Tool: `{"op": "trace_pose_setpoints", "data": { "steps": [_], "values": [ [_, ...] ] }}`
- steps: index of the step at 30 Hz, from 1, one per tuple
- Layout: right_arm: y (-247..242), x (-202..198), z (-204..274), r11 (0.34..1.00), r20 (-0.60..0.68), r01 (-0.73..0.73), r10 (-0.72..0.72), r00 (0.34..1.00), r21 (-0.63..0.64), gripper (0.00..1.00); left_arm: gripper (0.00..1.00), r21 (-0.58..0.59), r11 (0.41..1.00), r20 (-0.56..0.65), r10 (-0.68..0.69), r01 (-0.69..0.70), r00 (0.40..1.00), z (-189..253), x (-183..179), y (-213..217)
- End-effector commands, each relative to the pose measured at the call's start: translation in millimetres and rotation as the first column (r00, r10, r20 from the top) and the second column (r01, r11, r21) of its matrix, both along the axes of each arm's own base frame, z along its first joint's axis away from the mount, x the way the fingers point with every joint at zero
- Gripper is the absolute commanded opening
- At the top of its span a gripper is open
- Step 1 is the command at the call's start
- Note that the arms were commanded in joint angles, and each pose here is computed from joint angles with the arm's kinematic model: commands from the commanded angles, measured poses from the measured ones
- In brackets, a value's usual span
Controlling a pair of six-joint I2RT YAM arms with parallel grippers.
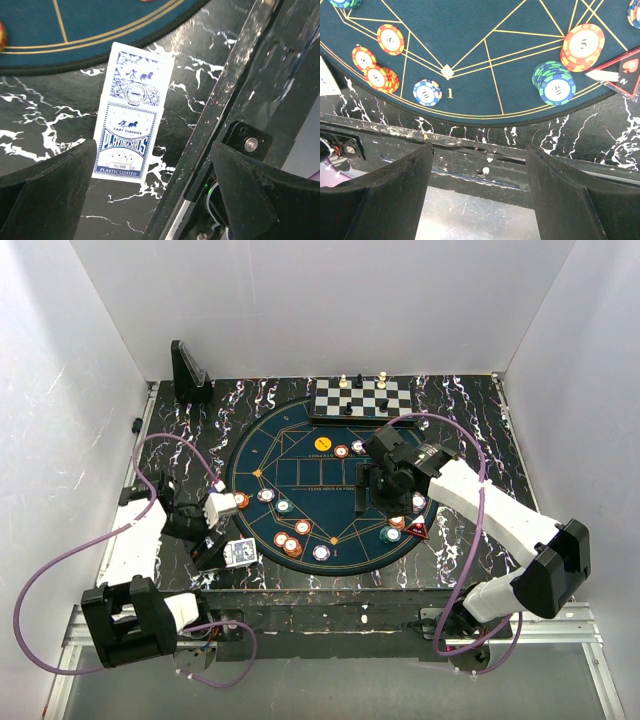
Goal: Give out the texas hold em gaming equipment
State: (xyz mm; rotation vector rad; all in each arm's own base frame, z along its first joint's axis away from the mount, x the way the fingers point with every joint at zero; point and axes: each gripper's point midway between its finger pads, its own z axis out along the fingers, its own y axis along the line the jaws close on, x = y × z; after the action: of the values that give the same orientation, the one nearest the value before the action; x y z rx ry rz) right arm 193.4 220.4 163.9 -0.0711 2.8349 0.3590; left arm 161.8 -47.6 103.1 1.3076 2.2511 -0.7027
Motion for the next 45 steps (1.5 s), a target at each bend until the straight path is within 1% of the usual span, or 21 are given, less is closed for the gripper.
{"op": "trace_pose_setpoints", "data": {
  "steps": [1, 4, 10, 15, 20, 22, 26, 27, 28, 31, 34, 38, 45],
  "values": [
    [16, 6, 17, 0.996, 0.040, -0.042, 0.039, 0.998, 0.076, 0.82, 1.00, 0.079, 0.985, 0.128, -0.162, 0.153, 0.978, -24, 6, 9],
    [17, 9, 17, 0.996, 0.045, -0.046, 0.043, 0.998, 0.075, 0.82, 1.00, 0.091, 0.977, 0.149, -0.205, 0.193, 0.967, -35, 5, 9],
    [19, 11, 21, 0.994, 0.073, -0.056, 0.050, 0.996, 0.094, 0.82, 1.00, 0.141, 0.966, 0.247, -0.245, 0.216, 0.937, -50, 14, 12],
    [21, 9, 21, 0.990, 0.077, -0.069, 0.061, 0.995, 0.119, 0.82, 1.00, 0.187, 0.950, 0.323, -0.298, 0.248, 0.898, -48, 20, 12],
    [22, 8, 19, 0.989, 0.091, -0.083, 0.071, 0.993, 0.126, 0.82, 1.00, 0.210, 0.931, 0.358, -0.356, 0.297, 0.863, -45, 24, 10],
    [22, 9, 19, 0.988, 0.098, -0.090, 0.078, 0.992, 0.126, 0.82, 1.00, 0.202, 0.926, 0.369, -0.374, 0.320, 0.851, -44, 24, 6],
    [25, 6, 20, 0.982, 0.092, -0.117, 0.105, 0.990, 0.145, 0.82, 1.00, 0.206, 0.899, 0.340, -0.436, 0.386, 0.833, -48, 17, -1],
    [26, 7, 21, 0.982, 0.095, -0.119, 0.106, 0.990, 0.146, 0.82, 1.00, 0.207, 0.928, 0.322, -0.364, 0.310, 0.874, -50, 19, 16],
    [26, 7, 21, 0.982, 0.097, -0.122, 0.108, 0.989, 0.145, 0.82, 1.00, 0.206, 0.890, 0.300, -0.453, 0.407, 0.839, -51, 12, -1],
    [25, 8, 22, 0.982, 0.099, -0.126, 0.113, 0.989, 0.143, 0.83, 1.00, 0.180, 0.883, 0.233, -0.467, 0.434, 0.853, -55, 1, -2],
    [22, 11, 20, 0.984, 0.108, -0.126, 0.113, 0.988, 0.127, 0.83, 1.00, 0.181, 0.875, 0.191, -0.478, 0.448, 0.857, -61, -4, -1],
    [22, 13, 21, 0.985, 0.108, -0.122, 0.109, 0.988, 0.125, 0.83, 1.00, 0.191, 0.882, 0.197, -0.465, 0.432, 0.863, -65, 3, 0],
    [21, 12, 23, 0.984, 0.108, -0.121, 0.107, 0.988, 0.132, 0.82, 1.00, 0.182, 0.913, 0.203, -0.398, 0.365, 0.895, -64, 20, 0]
  ]
}}
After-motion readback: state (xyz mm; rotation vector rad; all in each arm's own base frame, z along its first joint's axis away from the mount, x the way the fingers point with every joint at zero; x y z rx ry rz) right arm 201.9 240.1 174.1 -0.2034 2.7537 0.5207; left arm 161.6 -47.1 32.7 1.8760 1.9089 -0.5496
